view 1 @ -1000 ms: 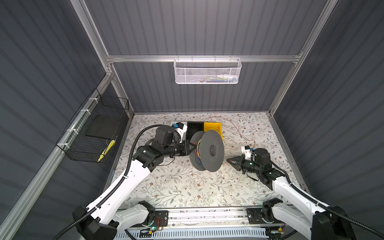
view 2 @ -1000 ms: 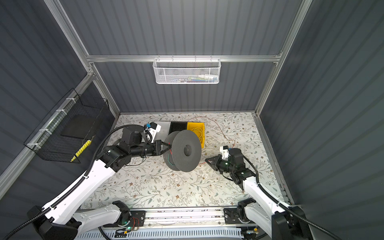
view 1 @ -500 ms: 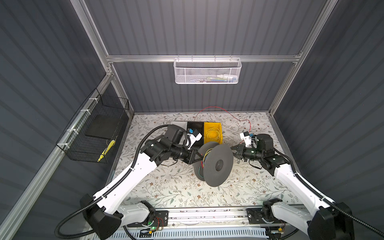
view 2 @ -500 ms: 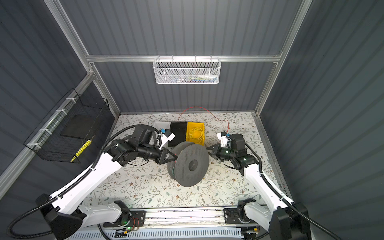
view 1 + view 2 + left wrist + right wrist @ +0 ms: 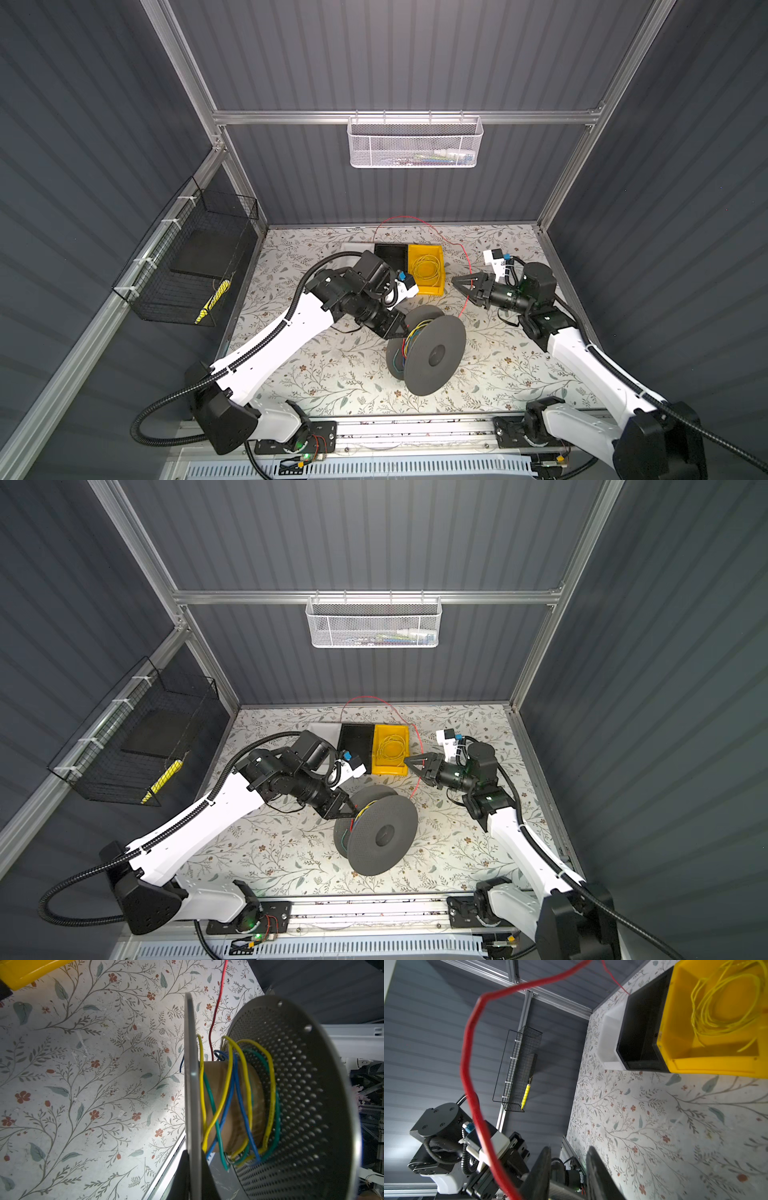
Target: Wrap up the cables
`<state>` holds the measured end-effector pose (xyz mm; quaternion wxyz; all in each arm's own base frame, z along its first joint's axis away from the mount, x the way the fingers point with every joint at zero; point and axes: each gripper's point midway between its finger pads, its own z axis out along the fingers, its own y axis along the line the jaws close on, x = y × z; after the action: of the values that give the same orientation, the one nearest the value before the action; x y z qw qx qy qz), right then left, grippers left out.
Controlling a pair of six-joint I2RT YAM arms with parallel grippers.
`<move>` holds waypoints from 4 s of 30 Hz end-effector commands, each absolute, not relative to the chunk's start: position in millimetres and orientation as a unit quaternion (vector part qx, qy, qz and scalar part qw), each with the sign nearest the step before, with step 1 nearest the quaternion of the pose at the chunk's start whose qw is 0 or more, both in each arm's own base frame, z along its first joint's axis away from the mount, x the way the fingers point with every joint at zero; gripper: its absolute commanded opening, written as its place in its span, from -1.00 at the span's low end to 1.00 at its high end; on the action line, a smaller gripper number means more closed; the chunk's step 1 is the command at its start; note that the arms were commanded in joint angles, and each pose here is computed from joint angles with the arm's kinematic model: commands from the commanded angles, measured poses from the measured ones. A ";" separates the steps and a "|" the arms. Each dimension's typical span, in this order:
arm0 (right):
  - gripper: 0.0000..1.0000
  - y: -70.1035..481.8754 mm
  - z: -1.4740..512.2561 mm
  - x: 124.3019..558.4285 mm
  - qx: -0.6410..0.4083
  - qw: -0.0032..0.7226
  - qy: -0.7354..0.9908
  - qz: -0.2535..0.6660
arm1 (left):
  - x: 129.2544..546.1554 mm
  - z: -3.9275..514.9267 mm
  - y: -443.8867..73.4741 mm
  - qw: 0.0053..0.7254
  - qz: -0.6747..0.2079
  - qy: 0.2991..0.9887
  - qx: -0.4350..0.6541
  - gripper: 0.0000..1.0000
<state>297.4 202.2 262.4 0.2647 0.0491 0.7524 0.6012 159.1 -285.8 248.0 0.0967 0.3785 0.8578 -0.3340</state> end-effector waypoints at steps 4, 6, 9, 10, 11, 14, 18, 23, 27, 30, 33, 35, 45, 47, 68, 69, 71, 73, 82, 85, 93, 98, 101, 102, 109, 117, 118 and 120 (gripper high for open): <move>-0.45 204.6 275.4 309.3 0.044 0.277 0.728 0.626 | 142.0 252.3 -288.8 0.073 -0.332 0.845 0.413 -1.00; -0.47 205.4 283.4 313.4 0.031 0.281 0.737 0.613 | 139.5 242.3 -286.7 0.059 -0.311 0.850 0.421 -1.00; -0.48 206.5 300.4 318.0 0.003 0.295 0.753 0.589 | 142.2 227.9 -280.4 0.049 -0.267 0.863 0.427 -1.00; -0.53 206.6 306.7 319.5 -0.005 0.300 0.757 0.581 | 143.3 225.6 -279.3 0.051 -0.256 0.865 0.429 -1.00; -0.63 207.1 313.1 320.9 -0.014 0.302 0.761 0.574 | 145.1 223.5 -278.8 0.056 -0.243 0.867 0.432 -1.00; -1.00 214.9 335.6 322.0 -0.043 0.303 0.767 0.564 | 157.8 218.5 -273.4 0.069 -0.184 0.879 0.435 -1.00; -1.00 232.2 358.3 317.1 -0.062 0.297 0.758 0.577 | 203.8 240.1 -273.2 0.178 -0.118 0.902 0.375 -1.00; -1.00 246.1 385.7 310.8 -0.065 0.293 0.724 0.621 | 219.1 259.5 -284.8 0.210 -0.122 0.918 0.313 -1.00; -1.00 250.9 431.2 301.3 -0.070 0.312 0.687 0.653 | 224.2 244.8 -284.7 0.192 -0.101 0.940 0.263 -1.00; -1.00 253.7 460.6 295.5 -0.068 0.322 0.669 0.667 | 235.4 239.2 -275.4 0.209 -0.068 0.951 0.219 -1.00; -1.00 257.4 482.4 292.3 -0.063 0.332 0.655 0.676 | 249.2 239.7 -263.1 0.239 -0.031 0.955 0.174 -1.00; -1.00 263.0 498.6 284.1 -0.069 0.339 0.644 0.682 | 256.9 247.1 -260.9 0.263 -0.030 0.953 0.146 -1.00; -1.00 261.2 531.2 221.0 -0.058 0.374 0.600 0.705 | 301.7 323.3 -291.2 0.426 -0.230 0.873 -0.054 -1.00; -1.00 253.2 524.8 211.3 -0.043 0.385 0.593 0.706 | 311.1 333.9 -292.3 0.445 -0.264 0.851 -0.094 -1.00; -1.00 190.0 415.5 183.0 0.089 0.452 0.568 0.682 | 368.5 388.1 -344.8 0.458 -0.482 0.720 -0.196 -1.00; -1.00 181.2 405.8 185.5 0.108 0.461 0.567 0.673 | 369.7 389.2 -345.5 0.456 -0.485 0.721 -0.193 -1.00; -1.00 161.8 389.6 189.0 0.148 0.482 0.564 0.654 | 368.6 392.4 -349.0 0.449 -0.512 0.709 -0.186 -1.00; -1.00 147.7 380.0 188.8 0.171 0.496 0.555 0.646 | 362.8 398.3 -349.4 0.446 -0.527 0.701 -0.176 -1.00; -1.00 119.0 377.6 179.4 0.179 0.550 0.516 0.632 | 340.9 352.3 -323.0 0.427 -0.440 0.773 -0.162 -1.00; -1.00 139.0 391.9 174.7 0.119 0.552 0.524 0.638 | 339.7 338.4 -310.9 0.426 -0.392 0.797 -0.173 -1.00; -1.00 202.2 431.5 160.8 -0.052 0.519 0.561 0.642 | 346.6 333.7 -316.2 0.426 -0.360 0.816 -0.155 -1.00; -1.00 175.6 421.9 168.3 0.005 0.560 0.547 0.623 | 349.7 327.4 -304.7 0.420 -0.355 0.816 -0.178 -1.00; -1.00 145.1 406.3 171.7 0.069 0.588 0.527 0.610 | 351.1 326.3 -295.9 0.420 -0.354 0.814 -0.189 -1.00; -1.00 135.3 402.5 171.6 0.087 0.597 0.518 0.607 | 351.1 325.9 -294.8 0.420 -0.352 0.815 -0.189 -1.00; -1.00 92.7 373.4 175.5 0.189 0.613 0.484 0.596 | 353.4 322.2 -300.4 0.418 -0.349 0.820 -0.176 -1.00; -1.00 73.6 327.0 192.8 0.292 0.581 0.506 0.567 | 350.7 323.0 -326.6 0.413 -0.405 0.806 -0.128 -1.00; -1.00 72.2 322.3 194.5 0.299 0.580 0.509 0.561 | 349.0 326.6 -329.9 0.416 -0.418 0.799 -0.118 -1.00; -1.00 68.1 316.5 195.4 0.313 0.577 0.515 0.552 | 346.3 332.7 -328.9 0.425 -0.441 0.782 -0.116 -1.00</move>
<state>197.4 107.2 295.3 0.5532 0.2342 0.5736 0.5569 288.6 -374.9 269.7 0.2937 -0.0357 0.8593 -0.4171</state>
